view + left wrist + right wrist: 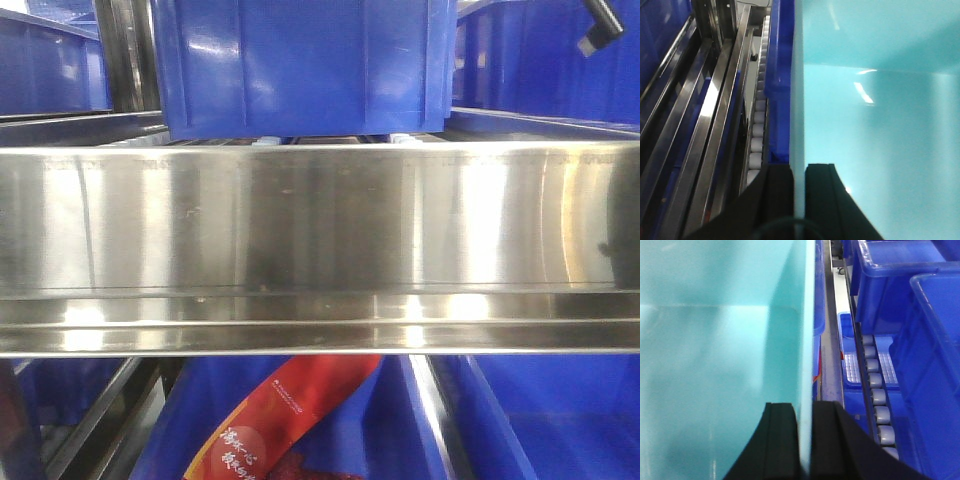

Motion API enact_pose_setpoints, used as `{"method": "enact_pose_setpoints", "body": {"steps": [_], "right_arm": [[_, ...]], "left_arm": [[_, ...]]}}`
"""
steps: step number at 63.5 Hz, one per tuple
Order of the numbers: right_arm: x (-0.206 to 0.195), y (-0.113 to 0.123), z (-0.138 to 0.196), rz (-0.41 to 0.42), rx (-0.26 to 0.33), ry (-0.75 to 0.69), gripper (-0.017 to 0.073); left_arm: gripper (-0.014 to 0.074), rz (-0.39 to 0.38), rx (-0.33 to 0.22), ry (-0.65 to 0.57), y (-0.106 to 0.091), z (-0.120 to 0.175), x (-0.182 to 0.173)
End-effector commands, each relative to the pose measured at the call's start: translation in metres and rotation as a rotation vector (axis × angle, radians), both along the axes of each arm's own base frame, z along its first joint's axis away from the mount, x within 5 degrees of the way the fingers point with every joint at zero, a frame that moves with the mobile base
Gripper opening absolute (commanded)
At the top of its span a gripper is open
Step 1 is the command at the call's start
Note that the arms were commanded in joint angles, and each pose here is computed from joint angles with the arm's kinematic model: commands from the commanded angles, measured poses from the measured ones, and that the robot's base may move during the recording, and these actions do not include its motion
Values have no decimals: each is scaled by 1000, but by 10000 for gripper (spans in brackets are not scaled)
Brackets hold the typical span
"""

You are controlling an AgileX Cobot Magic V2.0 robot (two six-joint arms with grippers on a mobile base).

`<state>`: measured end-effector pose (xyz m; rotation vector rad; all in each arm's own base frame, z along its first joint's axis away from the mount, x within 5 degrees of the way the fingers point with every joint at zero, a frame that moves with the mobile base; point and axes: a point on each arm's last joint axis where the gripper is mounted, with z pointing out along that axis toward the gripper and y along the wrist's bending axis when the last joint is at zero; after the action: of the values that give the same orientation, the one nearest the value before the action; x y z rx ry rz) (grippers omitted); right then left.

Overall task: Fetch blue bin and place on conveyor start
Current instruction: 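Lift the light-teal bin with both grippers and pull it off the shelf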

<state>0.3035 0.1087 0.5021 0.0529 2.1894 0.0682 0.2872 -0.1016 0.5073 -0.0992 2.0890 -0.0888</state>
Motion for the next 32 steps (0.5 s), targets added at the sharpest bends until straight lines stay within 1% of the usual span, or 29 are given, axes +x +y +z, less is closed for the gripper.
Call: {"method": "enact_pose_setpoints", "body": {"steps": [1, 32], "right_arm": [[-5, -6, 11, -11, -24, -55, -164], [-4, -5, 11, -9, -23, -59, -164]], "left_arm": [[-111, -18, -18, -72, -1, 10, -3], [-111, -28, -24, -98, -2, 13, -2]]}}
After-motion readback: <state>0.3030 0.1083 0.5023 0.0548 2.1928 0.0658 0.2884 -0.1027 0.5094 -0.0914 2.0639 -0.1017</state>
